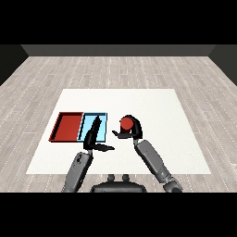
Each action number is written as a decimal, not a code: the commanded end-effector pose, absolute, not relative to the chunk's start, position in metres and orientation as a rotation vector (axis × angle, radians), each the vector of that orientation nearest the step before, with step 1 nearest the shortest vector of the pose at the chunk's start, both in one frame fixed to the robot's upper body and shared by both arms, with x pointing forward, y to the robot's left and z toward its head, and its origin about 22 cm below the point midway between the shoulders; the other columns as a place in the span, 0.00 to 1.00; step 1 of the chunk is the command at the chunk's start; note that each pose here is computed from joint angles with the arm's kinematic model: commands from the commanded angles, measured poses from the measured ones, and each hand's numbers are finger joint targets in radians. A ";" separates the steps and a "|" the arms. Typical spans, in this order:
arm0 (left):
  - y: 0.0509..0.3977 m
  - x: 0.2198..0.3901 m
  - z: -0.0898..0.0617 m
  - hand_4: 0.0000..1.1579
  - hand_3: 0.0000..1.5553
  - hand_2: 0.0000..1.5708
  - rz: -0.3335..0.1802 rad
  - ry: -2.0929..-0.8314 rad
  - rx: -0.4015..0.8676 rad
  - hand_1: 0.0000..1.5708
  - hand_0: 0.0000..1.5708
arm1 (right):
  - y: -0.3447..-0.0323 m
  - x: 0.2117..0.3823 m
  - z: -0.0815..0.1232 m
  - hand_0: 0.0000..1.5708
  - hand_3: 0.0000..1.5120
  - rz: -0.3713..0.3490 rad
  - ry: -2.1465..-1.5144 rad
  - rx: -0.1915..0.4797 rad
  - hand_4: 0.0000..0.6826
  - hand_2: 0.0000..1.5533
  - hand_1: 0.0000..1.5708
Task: Pick the red can and put it in the red box
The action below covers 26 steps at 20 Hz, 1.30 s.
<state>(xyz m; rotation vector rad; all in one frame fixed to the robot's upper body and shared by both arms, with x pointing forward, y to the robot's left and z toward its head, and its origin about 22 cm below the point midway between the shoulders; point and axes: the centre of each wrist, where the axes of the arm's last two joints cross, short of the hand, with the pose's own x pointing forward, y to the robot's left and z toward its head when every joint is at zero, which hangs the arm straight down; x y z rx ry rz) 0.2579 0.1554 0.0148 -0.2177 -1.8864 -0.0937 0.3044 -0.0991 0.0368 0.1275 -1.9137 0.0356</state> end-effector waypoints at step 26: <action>0.115 0.282 -0.037 0.00 0.00 0.00 -0.090 -1.748 -0.366 0.00 0.00 | -0.048 0.291 0.047 0.92 0.91 0.038 -1.903 0.203 0.92 0.92 0.92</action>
